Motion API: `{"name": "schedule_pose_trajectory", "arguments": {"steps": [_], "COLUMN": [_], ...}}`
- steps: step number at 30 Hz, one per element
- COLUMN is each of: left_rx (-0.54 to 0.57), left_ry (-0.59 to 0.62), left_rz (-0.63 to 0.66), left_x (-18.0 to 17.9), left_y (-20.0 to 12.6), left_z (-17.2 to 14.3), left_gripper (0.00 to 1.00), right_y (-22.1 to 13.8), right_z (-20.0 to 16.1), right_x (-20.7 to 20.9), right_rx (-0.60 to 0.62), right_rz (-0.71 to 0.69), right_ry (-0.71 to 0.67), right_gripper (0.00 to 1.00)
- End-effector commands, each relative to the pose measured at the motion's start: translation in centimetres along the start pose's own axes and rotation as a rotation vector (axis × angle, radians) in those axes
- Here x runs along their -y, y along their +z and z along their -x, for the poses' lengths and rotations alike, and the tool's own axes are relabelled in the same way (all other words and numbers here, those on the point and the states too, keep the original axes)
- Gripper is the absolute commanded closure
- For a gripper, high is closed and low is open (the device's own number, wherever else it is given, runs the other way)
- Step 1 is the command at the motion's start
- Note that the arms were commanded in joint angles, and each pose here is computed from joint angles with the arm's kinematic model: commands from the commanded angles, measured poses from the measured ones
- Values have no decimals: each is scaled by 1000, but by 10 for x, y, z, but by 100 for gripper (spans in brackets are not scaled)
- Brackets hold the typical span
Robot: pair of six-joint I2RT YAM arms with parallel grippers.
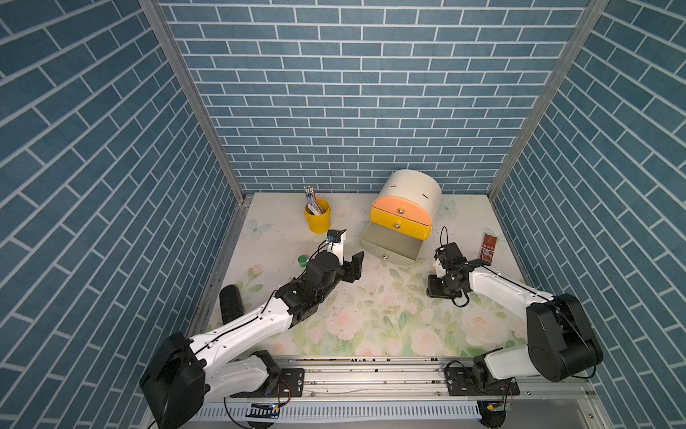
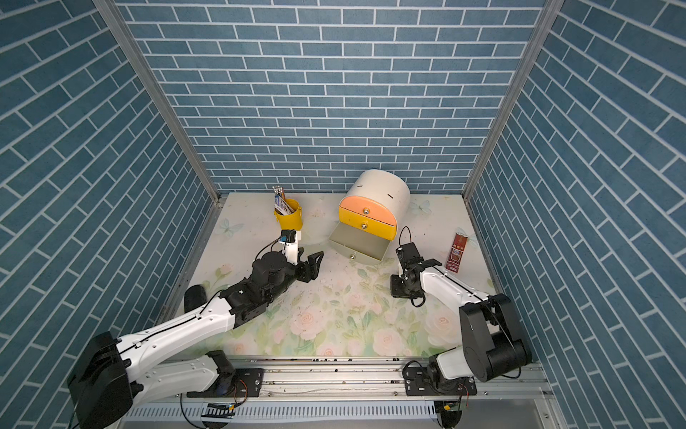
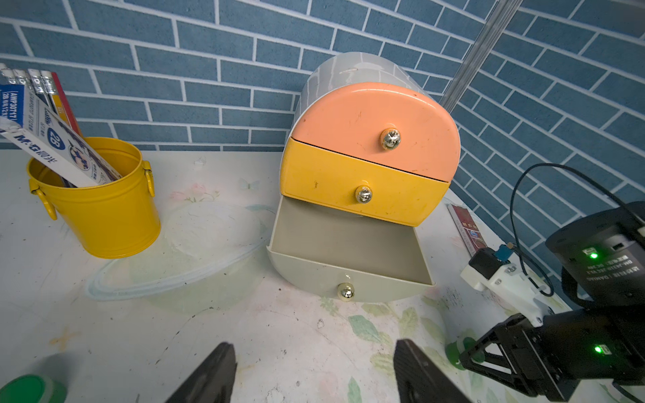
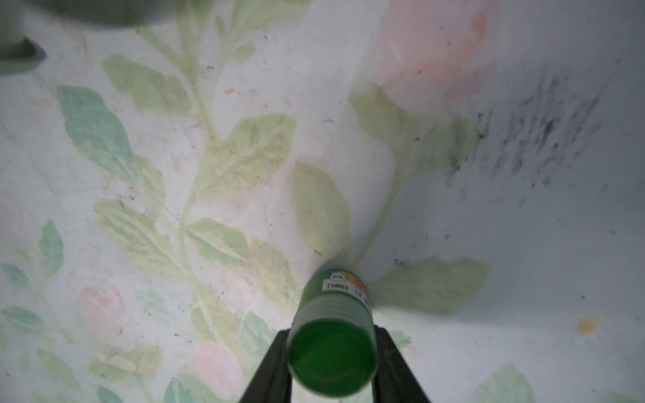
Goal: Put the paint cans in the drawer according to color
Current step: Pick up the paint can at the center of the board, then place the paint can in the drawer.
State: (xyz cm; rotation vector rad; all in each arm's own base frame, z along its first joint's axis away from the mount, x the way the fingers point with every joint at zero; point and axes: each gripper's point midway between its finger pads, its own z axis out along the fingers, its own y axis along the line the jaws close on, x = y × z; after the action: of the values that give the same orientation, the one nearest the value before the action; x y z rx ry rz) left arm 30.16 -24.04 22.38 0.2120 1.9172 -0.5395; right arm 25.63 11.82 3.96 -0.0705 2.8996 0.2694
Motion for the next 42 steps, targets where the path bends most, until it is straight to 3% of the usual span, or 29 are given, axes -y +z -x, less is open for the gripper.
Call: {"name": "schedule_pose_trajectory", "arguments": {"steps": [1, 10, 18, 29, 42], "left_rx": [9, 26, 43, 37, 34], "left_ry": [23, 37, 34, 37, 41], "left_rz": [27, 55, 56, 61, 75], "left_x": [-6, -11, -11, -13, -17], "left_y": [-4, -12, -19, -20, -22], "left_z": [3, 12, 20, 17, 14], "left_gripper": [24, 22, 21, 21, 21], "right_y": [-11, -80, -106, -71, -38], "right_z": [8, 52, 100, 138, 158], "right_x": [0, -27, -66, -110, -126], "right_rx": [10, 147, 239, 297, 321], "right_rz": [-24, -41, -4, 90, 99], "right_ry": [-1, -58, -109, -118, -99], "right_gripper": [71, 74, 75, 76, 74]}}
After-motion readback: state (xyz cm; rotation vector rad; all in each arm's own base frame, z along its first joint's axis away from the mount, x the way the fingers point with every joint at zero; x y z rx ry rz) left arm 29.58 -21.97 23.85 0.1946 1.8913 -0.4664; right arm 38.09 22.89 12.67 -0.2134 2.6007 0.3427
